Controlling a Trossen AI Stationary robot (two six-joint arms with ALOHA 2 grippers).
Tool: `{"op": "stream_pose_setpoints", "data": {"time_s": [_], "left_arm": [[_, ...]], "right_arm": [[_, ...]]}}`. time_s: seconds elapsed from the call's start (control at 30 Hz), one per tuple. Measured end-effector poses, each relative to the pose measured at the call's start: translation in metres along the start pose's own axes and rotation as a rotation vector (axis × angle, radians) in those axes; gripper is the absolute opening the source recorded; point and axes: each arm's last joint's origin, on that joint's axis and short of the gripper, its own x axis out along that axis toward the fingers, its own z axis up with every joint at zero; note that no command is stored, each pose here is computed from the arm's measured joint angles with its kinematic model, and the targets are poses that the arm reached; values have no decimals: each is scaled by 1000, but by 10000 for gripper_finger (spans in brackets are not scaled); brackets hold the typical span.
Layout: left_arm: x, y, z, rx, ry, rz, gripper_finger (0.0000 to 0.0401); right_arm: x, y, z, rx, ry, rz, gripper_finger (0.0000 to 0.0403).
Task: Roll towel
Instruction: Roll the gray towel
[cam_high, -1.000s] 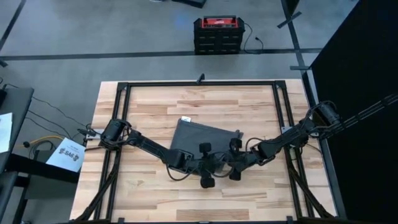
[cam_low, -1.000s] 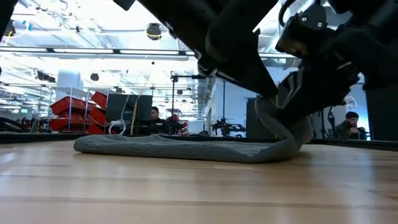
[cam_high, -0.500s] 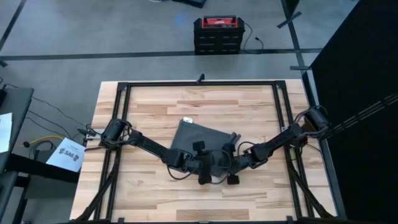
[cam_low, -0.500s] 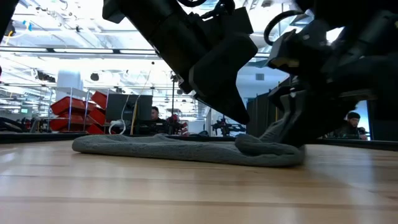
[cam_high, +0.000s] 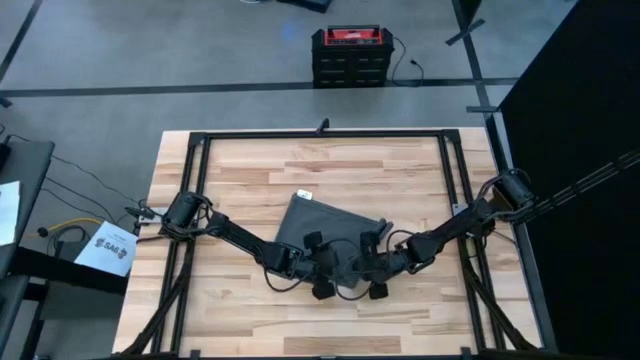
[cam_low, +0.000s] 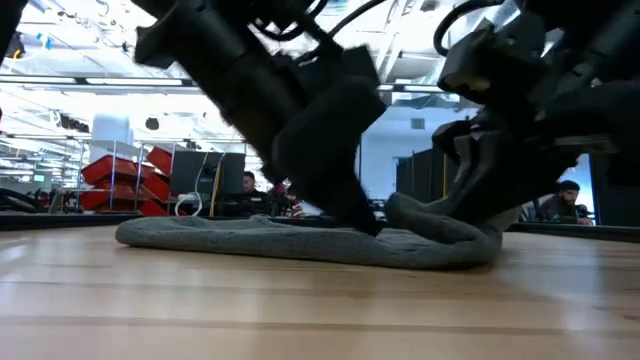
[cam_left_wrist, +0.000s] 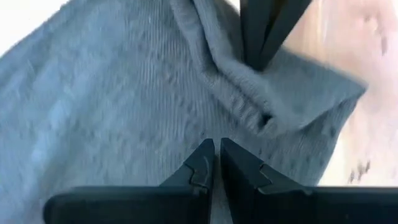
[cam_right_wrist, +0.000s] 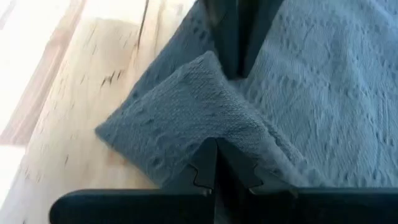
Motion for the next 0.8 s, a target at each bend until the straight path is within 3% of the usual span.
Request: {"op": "stream_pose_setpoints", "data": {"time_s": [0.4, 0.57, 0.8], "left_arm": [[3, 5, -13, -27, 1, 3, 15], [3, 5, -13, -25, 0, 3, 15], [3, 5, -14, -21, 7, 8, 15]], "right_arm": [[9, -3, 5, 16, -64, -64, 0], [27, 2, 1, 3, -59, -67, 0], [37, 8, 6, -20, -85, -177, 0]]}}
